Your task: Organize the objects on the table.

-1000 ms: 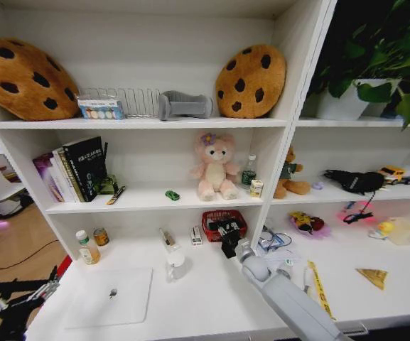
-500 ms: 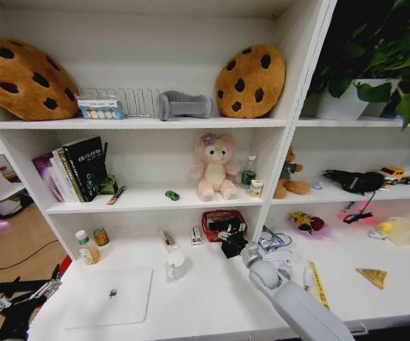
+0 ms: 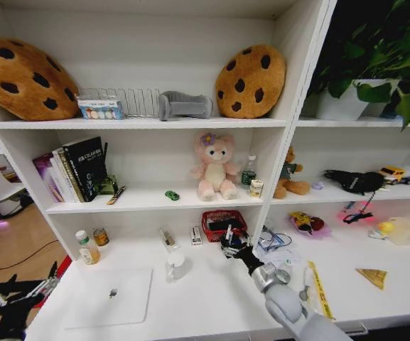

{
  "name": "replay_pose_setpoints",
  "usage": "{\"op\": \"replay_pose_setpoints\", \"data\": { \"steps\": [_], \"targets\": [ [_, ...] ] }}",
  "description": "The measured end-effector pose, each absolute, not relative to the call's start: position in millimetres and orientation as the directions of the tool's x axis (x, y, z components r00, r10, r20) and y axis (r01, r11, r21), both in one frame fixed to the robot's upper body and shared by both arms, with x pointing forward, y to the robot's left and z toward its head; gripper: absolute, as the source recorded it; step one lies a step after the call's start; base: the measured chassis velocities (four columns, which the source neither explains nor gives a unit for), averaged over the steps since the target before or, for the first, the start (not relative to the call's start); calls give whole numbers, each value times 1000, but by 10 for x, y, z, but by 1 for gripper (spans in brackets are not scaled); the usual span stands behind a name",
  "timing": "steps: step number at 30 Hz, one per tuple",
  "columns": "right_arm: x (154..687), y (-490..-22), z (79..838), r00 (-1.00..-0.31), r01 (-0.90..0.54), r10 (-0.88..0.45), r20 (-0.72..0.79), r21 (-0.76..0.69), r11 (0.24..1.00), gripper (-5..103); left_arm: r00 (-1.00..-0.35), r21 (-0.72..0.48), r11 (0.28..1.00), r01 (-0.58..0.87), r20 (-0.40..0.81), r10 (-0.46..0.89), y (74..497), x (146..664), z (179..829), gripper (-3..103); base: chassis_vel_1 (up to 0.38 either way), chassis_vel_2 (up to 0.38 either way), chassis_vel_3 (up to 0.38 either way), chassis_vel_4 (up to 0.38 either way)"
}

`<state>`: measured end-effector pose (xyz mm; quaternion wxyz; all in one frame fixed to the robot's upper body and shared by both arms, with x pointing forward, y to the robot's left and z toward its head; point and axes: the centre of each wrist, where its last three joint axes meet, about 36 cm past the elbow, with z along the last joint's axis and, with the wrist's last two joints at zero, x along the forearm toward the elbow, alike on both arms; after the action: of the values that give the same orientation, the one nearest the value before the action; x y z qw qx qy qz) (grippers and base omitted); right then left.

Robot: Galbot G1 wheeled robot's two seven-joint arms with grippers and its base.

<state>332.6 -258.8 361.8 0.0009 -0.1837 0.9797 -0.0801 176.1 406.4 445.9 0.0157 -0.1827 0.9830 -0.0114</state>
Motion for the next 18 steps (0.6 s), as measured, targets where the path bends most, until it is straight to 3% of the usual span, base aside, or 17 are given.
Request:
{"op": "replay_pose_setpoints", "data": {
  "steps": [18],
  "targets": [
    [2359,-2837,3837,-959,-261,-280,-54,-225,939,100,-932,-52,933,-357,-42,-360,4014,1726,4488,100,0,0,0,0]
  ]
}}
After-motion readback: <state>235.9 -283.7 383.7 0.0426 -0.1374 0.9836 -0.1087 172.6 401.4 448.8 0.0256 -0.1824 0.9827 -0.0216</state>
